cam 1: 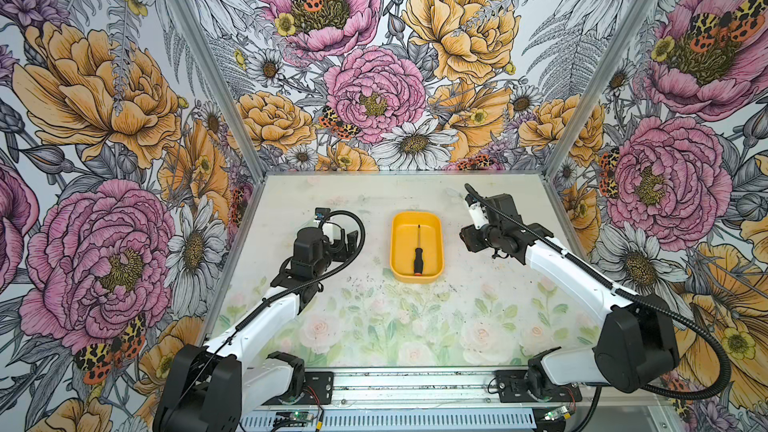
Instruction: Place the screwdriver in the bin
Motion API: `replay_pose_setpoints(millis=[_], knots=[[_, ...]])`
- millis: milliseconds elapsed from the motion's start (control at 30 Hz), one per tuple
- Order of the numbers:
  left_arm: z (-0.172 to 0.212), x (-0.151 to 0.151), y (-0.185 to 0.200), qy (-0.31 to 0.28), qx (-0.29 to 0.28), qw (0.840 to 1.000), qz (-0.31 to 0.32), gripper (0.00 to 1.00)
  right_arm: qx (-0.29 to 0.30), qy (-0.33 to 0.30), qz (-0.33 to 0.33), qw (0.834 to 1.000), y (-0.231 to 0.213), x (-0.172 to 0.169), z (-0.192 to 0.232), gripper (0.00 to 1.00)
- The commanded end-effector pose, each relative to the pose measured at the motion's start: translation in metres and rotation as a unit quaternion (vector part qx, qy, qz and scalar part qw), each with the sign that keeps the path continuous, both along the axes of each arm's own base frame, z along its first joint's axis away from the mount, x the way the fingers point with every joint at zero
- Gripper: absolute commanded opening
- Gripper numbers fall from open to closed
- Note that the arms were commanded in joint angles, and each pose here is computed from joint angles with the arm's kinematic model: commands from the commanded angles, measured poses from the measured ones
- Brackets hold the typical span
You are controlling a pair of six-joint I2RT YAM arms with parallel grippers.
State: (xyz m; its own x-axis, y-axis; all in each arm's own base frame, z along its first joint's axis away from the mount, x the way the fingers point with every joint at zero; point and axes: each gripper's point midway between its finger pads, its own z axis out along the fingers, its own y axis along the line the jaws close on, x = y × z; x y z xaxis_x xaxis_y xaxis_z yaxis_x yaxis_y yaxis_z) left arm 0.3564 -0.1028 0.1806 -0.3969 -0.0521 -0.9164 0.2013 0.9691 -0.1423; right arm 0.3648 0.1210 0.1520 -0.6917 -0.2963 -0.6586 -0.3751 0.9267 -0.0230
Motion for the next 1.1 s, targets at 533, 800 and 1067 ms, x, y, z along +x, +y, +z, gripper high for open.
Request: replay_pose_setpoints(millis=[533,800,1067], knots=[[0.017,0.014,0.086,-0.132,0.045,0.986,0.095,0.99,0.036,-0.212,-0.207,0.955,-0.126,0.042,-0.033,0.57],[-0.010,0.010,0.103,-0.125,0.038,0.985,0.111,0.99,0.022,-0.286,-0.233,0.929,-0.142,0.035,-0.031,0.56],[-0.020,0.016,0.104,-0.123,0.038,0.987,0.101,0.99,0.022,-0.285,-0.231,0.930,-0.141,0.036,-0.039,0.57]])
